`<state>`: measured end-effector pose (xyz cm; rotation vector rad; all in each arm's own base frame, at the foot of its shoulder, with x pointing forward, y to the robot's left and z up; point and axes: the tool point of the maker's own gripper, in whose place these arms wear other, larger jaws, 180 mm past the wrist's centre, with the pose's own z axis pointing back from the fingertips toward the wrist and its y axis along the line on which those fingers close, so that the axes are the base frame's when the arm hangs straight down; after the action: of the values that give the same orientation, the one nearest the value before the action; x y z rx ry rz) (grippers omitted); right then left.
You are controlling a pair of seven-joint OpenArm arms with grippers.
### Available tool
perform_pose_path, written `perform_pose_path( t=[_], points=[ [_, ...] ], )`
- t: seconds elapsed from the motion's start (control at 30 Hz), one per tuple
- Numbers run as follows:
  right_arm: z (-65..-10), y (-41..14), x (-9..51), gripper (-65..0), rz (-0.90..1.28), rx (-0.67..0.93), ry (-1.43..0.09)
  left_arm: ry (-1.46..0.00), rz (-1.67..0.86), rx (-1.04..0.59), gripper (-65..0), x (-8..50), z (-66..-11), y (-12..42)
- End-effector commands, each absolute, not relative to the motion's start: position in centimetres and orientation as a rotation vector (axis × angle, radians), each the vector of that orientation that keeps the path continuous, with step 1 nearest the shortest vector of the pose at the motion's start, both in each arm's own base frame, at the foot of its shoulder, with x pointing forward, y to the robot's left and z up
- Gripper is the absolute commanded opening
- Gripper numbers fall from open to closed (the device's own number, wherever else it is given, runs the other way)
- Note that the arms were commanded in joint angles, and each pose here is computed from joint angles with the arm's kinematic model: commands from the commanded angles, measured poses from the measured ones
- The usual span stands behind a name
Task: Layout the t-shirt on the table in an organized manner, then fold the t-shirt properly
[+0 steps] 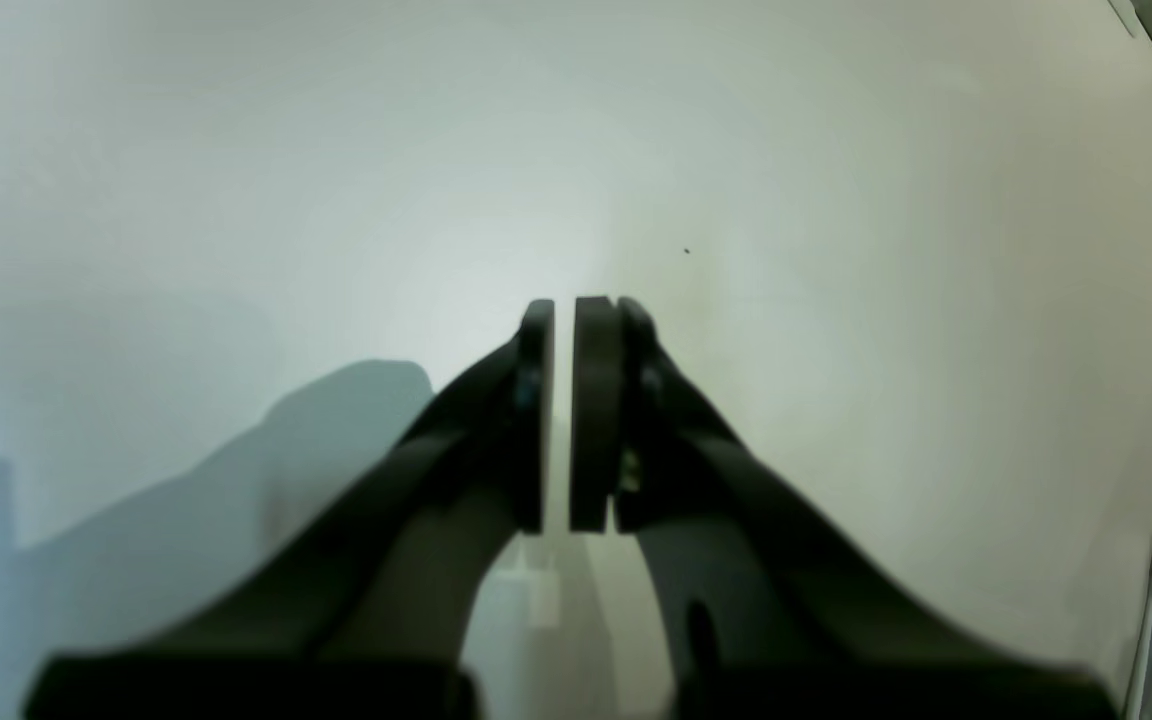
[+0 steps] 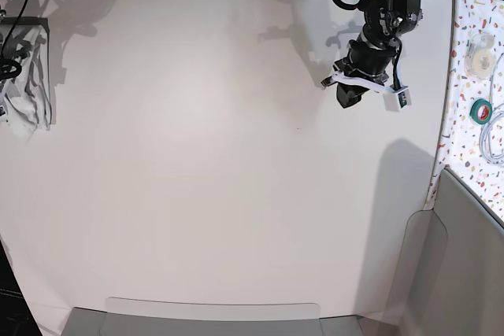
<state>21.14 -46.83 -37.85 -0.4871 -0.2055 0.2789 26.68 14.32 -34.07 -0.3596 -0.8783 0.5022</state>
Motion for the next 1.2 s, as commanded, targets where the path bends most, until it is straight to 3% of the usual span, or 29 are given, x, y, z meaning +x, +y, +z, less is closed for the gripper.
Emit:
perform_pose_path(
  t=[0.0,0.23,0.5,0.67,0.77,0.97,1.17],
  points=[
    [-38.3,-47.3,19.3,-65.0,0.279,-0.489,-0.113,-0.919,0.490,-0.362,-61.7,27.2,-33.1,14.4],
    [-36.5,-46.9,22.7,-65.0,0.262,-0.497,-0.205,-0.921,0.489,-0.363,-61.7,27.3,-33.0,14.4],
    [-25.6,-50.3,23.1,-65.0,0.197,-0.685,-0.307,-0.920,0.489,-0.363,-61.7,27.2,-33.0,14.4],
    [-18.8,-48.6,23.0,-65.0,0.119,-0.814,-0.493,-0.920,0.489,-0.363,-61.7,27.2,-33.0,14.4],
    [-18.2,-45.6,21.2,-65.0,0.056,-0.819,-0.605,-0.922,0.481,-0.357,-61.8,27.2,-33.0,14.6],
    [-25.1,-37.8,23.0,-65.0,0.037,-0.541,-0.738,-0.938,0.313,-0.310,-62.0,27.4,-32.3,15.1],
    [-26.9,-27.6,26.5,-65.0,0.161,-0.305,-1.083,-0.977,0.188,-0.253,-64.2,27.7,-31.1,16.2]
  ],
)
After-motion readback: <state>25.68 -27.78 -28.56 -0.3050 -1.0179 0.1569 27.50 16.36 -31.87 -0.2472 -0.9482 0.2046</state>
